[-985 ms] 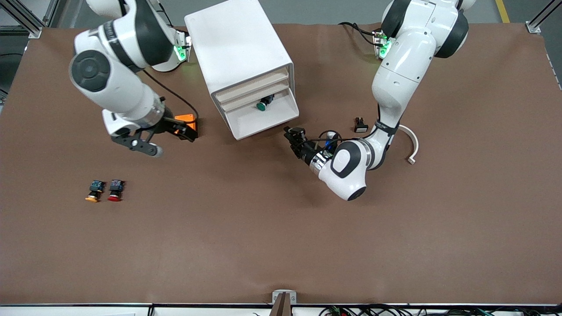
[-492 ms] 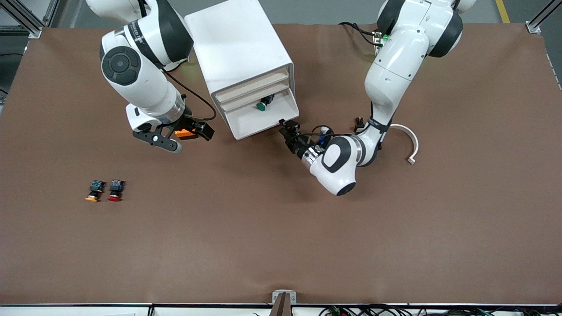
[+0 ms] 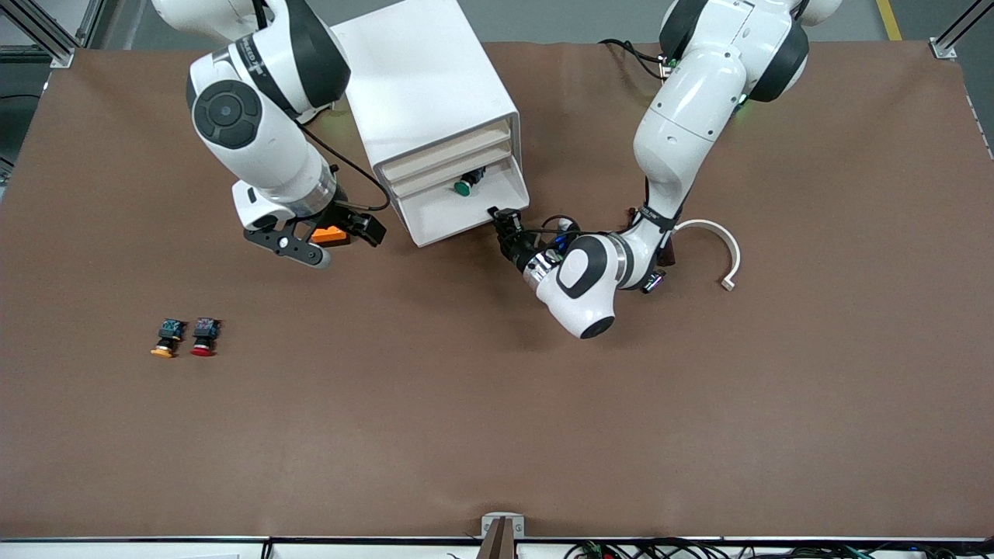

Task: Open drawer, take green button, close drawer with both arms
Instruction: 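Pull the drawer further with the left gripper while the right gripper reaches in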

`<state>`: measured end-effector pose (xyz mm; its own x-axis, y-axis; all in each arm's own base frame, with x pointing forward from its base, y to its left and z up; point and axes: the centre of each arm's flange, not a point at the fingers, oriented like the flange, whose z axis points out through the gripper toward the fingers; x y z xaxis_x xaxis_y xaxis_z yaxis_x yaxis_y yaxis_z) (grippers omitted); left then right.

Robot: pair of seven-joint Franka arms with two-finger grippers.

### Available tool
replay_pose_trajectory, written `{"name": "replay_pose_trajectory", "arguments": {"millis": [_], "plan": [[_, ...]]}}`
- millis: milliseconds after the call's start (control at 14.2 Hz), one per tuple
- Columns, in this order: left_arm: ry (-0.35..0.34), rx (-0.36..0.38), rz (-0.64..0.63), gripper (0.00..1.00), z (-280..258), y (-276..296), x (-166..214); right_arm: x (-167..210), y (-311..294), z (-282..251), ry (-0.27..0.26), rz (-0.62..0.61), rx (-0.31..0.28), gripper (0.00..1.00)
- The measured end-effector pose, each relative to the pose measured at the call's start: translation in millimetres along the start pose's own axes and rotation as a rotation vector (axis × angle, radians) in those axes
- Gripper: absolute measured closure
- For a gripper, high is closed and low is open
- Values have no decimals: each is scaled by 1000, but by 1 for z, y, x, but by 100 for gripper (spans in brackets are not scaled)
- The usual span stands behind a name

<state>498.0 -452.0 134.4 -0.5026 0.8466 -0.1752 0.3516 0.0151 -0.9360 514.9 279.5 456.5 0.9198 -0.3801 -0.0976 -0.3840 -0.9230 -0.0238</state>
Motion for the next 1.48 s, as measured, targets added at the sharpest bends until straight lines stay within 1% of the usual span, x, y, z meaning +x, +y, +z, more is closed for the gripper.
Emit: {"name": "replay_pose_trajectory", "arguments": {"millis": [352, 774, 1055, 1196, 1477], "plan": [[-13, -3, -4, 85, -7, 2, 1, -29, -29, 13, 6, 12, 2, 0], [-97, -28, -23, 85, -63, 13, 18, -54, -60, 33, 24, 35, 20, 0], [-131, -49, -21, 85, -84, 15, 21, -82, -84, 45, 66, 63, 24, 0], [-144, -55, -17, 83, -93, 16, 23, -97, -96, 57, 73, 71, 21, 0], [-157, -67, -12, 81, -99, 18, 25, -125, -115, 80, 110, 65, -3, 0]]}}
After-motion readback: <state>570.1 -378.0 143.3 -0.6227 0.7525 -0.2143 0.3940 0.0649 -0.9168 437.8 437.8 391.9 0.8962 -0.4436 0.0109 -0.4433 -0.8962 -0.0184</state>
